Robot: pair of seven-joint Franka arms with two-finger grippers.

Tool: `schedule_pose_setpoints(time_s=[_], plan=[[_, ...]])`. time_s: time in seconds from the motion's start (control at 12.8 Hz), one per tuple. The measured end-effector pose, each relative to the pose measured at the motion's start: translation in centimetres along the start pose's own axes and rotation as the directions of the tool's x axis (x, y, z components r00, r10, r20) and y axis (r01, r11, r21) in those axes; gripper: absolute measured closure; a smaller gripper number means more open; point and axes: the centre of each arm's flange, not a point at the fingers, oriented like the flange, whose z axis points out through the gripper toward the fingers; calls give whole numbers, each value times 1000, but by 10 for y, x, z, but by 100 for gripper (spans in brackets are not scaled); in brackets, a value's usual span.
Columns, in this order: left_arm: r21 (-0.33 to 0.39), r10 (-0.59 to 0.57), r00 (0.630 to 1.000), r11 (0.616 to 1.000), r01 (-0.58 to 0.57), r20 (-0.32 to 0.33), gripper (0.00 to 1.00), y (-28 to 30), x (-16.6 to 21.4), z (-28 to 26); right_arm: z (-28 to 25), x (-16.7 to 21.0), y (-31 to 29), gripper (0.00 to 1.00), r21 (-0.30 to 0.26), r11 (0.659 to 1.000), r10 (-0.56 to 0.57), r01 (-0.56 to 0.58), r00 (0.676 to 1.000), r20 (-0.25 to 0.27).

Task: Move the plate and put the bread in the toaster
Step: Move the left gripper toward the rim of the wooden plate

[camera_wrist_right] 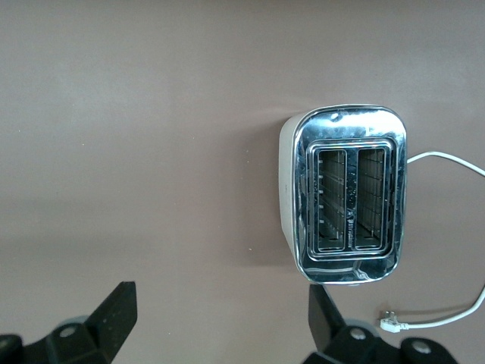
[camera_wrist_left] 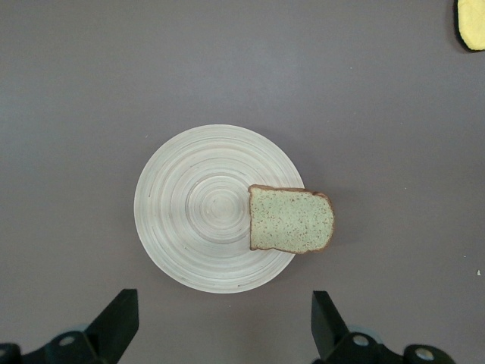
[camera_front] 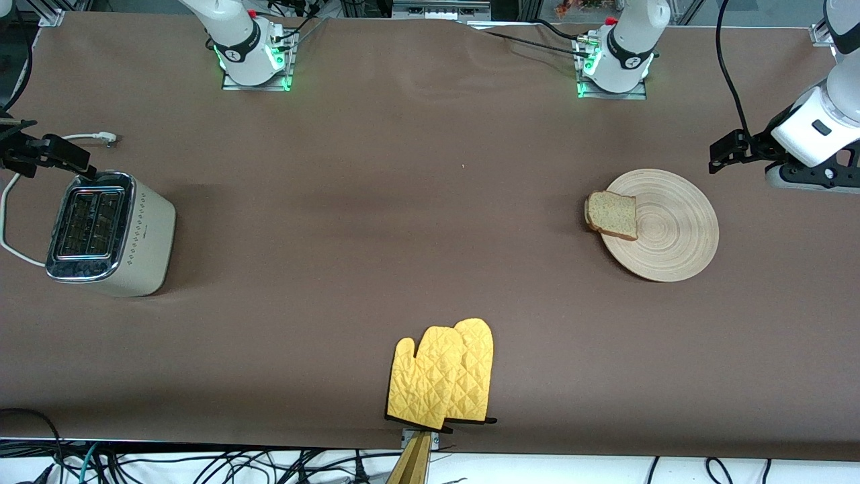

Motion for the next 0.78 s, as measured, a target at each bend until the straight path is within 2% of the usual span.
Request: schedule_pose_setpoints(time_s=[0.78], plan=[[1, -2, 1000, 1000, 2, -10, 0, 0, -3, -5, 0, 0, -16, 0, 1, 1000, -29, 29, 1000, 4]])
